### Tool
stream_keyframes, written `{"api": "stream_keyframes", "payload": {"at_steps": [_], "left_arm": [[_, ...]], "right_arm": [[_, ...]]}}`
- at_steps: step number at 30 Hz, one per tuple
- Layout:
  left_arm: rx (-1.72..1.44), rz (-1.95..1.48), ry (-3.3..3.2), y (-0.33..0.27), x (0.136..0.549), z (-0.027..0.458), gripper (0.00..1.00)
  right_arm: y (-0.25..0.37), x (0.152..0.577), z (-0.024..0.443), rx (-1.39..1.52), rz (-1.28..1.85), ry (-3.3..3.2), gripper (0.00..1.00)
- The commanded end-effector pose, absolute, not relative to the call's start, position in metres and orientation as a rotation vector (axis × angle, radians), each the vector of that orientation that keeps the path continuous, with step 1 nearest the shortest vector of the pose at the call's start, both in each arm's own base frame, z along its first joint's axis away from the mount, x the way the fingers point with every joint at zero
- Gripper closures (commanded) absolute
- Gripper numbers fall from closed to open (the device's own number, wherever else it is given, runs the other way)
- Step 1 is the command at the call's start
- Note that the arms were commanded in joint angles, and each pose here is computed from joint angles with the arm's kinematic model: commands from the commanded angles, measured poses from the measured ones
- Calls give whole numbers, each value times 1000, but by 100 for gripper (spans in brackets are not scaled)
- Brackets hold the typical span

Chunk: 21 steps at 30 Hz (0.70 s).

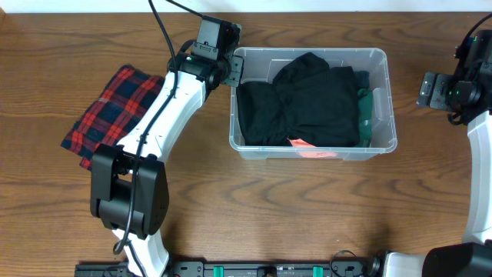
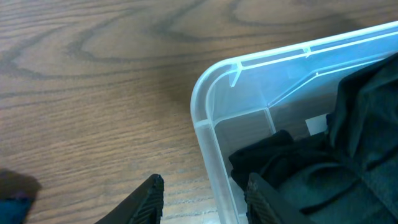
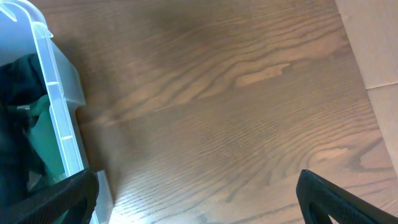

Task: Pack container
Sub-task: 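Withdraw the left gripper up and left toward the plaid shirt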

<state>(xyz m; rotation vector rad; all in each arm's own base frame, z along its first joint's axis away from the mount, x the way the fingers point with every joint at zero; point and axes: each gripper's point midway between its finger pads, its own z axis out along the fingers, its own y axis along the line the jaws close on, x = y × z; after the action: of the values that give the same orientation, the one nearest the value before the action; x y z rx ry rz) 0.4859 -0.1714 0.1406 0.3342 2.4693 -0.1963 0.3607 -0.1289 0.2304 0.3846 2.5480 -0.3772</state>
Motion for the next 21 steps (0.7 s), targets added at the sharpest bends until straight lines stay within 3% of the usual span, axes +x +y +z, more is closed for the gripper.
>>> {"api": "stream_keyframes", "payload": {"at_steps": [1,19,21], "left_arm": [[340,-199,2506,-173,485,121,56],[317,-121,2516,-164,493,106,57],[311,-104,2516,-162,493,106,61]], "right_arm": [[-132,360,233,405,-391,2539,1],[-132,360,233,405,-391,2539,1],[-132,360,233,405,-391,2539,1]]}}
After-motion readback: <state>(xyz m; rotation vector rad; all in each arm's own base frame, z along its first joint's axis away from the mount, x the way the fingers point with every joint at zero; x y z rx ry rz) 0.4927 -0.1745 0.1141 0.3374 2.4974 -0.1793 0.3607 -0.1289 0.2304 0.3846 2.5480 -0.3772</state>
